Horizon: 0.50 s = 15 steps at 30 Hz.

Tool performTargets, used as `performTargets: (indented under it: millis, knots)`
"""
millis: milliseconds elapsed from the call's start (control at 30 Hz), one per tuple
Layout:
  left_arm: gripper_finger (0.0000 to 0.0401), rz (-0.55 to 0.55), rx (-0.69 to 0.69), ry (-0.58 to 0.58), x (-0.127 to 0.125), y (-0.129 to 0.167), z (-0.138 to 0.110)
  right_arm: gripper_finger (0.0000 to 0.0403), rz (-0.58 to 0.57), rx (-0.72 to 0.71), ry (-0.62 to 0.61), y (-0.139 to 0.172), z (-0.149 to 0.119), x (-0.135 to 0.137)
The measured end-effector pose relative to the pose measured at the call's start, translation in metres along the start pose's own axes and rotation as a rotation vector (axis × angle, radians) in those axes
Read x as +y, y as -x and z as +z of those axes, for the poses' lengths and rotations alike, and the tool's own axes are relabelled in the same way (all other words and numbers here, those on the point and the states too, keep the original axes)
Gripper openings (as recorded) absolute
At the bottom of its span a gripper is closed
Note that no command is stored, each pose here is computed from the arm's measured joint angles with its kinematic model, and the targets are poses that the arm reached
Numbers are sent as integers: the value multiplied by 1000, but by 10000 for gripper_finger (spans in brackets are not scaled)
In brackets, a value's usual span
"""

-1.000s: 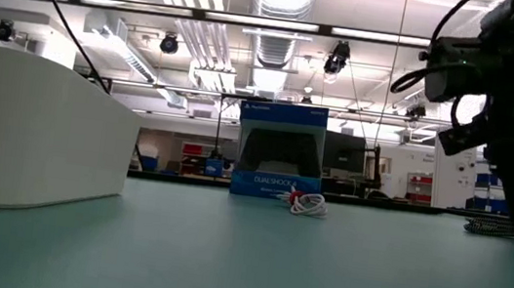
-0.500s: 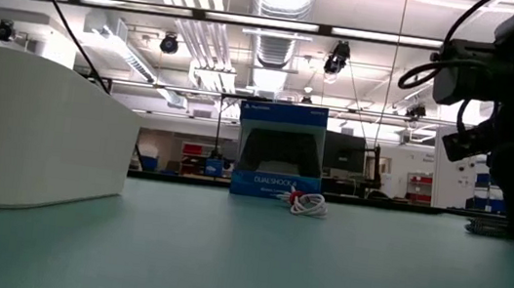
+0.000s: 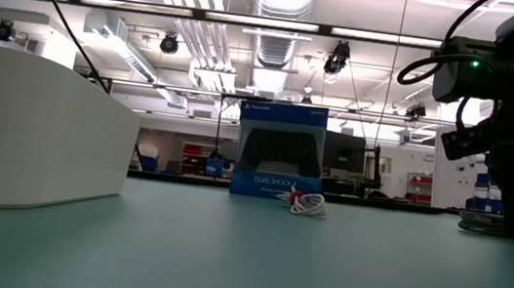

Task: Pick and place USB-C Cables
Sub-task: Put the white black charger cable into the white bin

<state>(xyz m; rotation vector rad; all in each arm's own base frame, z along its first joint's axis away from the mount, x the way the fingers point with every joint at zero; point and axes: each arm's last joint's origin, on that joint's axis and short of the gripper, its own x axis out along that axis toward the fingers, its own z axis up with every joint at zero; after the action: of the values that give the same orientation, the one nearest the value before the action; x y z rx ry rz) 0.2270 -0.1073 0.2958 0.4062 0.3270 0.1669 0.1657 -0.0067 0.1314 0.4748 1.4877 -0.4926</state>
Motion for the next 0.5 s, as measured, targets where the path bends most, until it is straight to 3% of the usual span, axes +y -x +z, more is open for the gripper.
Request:
performTargets:
  millis: [167,500]
  knots:
    - [93,0,-1,4,0,0,0,19,18,-56,-1,9,4,2]
    - [93,1,-8,65,0,0,1,18,151,-445,35,39,16,20]
